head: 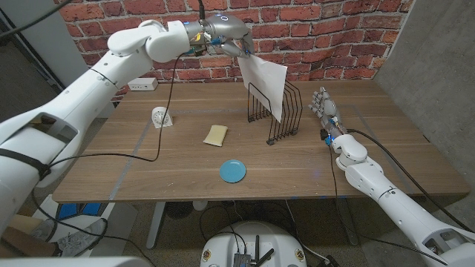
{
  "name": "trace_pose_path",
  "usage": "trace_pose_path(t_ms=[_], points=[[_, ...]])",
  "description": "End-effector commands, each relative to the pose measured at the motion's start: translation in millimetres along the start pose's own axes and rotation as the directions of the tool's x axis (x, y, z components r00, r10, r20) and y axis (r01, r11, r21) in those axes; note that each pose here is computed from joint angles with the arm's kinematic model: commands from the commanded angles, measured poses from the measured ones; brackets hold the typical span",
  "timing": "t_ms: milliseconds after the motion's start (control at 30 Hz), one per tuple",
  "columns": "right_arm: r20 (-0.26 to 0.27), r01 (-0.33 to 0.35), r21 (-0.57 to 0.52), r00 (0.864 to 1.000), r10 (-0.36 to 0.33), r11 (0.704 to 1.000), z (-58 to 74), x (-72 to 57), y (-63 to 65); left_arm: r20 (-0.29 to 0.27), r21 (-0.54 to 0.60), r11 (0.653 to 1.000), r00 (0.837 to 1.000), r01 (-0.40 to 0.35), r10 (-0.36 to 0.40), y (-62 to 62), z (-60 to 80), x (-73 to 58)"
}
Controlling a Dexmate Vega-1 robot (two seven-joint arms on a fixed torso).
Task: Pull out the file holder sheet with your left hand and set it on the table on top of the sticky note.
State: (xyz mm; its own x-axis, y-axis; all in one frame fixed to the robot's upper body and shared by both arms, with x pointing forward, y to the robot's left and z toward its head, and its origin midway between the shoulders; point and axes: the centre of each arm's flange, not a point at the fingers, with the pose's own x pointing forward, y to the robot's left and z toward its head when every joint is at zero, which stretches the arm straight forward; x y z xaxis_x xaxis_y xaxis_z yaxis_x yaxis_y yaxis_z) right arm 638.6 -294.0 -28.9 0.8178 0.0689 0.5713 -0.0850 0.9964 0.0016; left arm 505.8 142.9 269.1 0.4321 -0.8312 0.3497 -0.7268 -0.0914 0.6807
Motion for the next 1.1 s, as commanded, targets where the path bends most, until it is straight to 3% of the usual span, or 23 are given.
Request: trace_pose_path(t_ms=[33, 667, 1100], points=[[-0.003, -0.006, -0.007, 1.0, 0.006, 1.0, 1.6, -0.6, 1.7, -0.043, -0.017, 0.999, 0.998, -0.049, 0.049, 6.0, -2.2, -15.3], [0.002, -0.012, -0.01, 1.0, 0.012, 1.0, 4.1, 1.2, 6.8, -0.125, -0.027, 0.992, 0.985, -0.123, 0.119, 16.2, -10.4, -41.5], [0.006, -0.023, -0.016, 1.0, 0.023, 1.0, 5.9, 6.6, 10.9, -0.193, -0.018, 0.985, 0.967, -0.172, 0.165, 24.0, -16.6, -65.1]])
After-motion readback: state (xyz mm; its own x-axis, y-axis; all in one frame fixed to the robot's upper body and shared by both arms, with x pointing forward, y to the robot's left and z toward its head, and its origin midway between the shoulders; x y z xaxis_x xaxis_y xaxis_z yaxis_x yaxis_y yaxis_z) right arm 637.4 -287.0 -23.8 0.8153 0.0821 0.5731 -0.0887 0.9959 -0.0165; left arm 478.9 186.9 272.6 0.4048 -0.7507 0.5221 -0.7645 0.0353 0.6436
